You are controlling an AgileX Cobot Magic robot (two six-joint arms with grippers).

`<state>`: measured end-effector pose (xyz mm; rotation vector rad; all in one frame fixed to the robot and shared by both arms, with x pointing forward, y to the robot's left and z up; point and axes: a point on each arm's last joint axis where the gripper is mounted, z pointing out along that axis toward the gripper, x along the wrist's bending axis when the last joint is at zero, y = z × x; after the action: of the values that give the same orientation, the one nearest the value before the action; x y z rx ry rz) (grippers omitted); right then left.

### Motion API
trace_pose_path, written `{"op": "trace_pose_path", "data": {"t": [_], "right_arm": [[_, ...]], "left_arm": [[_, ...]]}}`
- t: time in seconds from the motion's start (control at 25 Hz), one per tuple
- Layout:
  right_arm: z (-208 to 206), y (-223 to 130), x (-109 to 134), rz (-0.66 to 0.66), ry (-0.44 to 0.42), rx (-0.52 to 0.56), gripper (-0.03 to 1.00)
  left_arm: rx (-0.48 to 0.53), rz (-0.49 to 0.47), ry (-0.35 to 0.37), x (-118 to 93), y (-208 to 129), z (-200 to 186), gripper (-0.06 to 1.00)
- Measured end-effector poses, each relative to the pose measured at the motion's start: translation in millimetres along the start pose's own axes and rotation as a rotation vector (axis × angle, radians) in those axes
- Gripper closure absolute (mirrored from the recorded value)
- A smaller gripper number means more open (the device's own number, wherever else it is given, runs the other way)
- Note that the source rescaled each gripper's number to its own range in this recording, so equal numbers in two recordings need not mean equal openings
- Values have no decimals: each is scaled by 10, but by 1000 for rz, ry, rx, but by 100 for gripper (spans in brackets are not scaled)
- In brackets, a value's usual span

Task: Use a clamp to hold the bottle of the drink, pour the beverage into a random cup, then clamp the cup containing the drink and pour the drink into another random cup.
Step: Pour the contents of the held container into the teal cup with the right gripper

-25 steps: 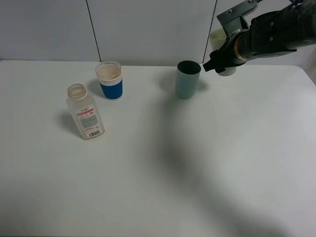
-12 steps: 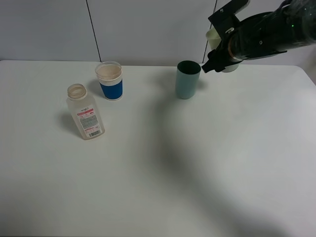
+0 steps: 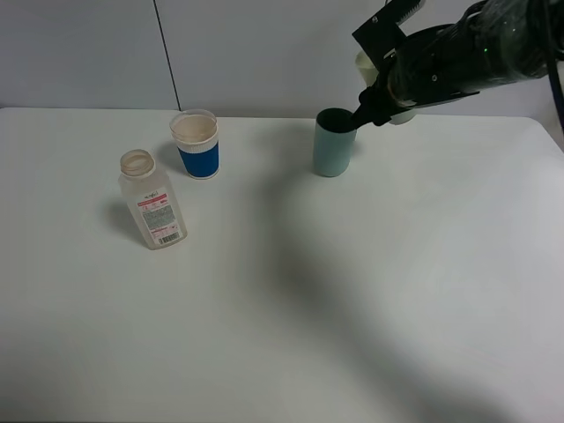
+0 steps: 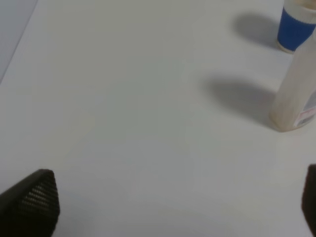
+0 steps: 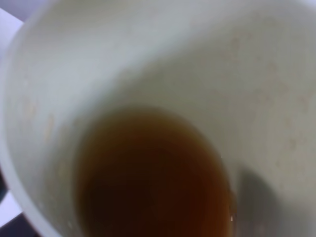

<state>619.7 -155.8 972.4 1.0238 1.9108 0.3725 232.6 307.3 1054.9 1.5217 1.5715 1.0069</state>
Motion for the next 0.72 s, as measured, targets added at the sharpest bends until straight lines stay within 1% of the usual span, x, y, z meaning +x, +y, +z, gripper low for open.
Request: {"op": "trace_pose_path", "data": {"t": [0.52, 0.72], "right_arm": [[4, -2, 4, -172, -54, 13, 97], [-23, 38, 41, -228, -60, -13, 97]], "left_arm": [[0, 0, 0, 0, 0, 0, -6], [0, 0, 0, 0, 0, 0, -6]]}}
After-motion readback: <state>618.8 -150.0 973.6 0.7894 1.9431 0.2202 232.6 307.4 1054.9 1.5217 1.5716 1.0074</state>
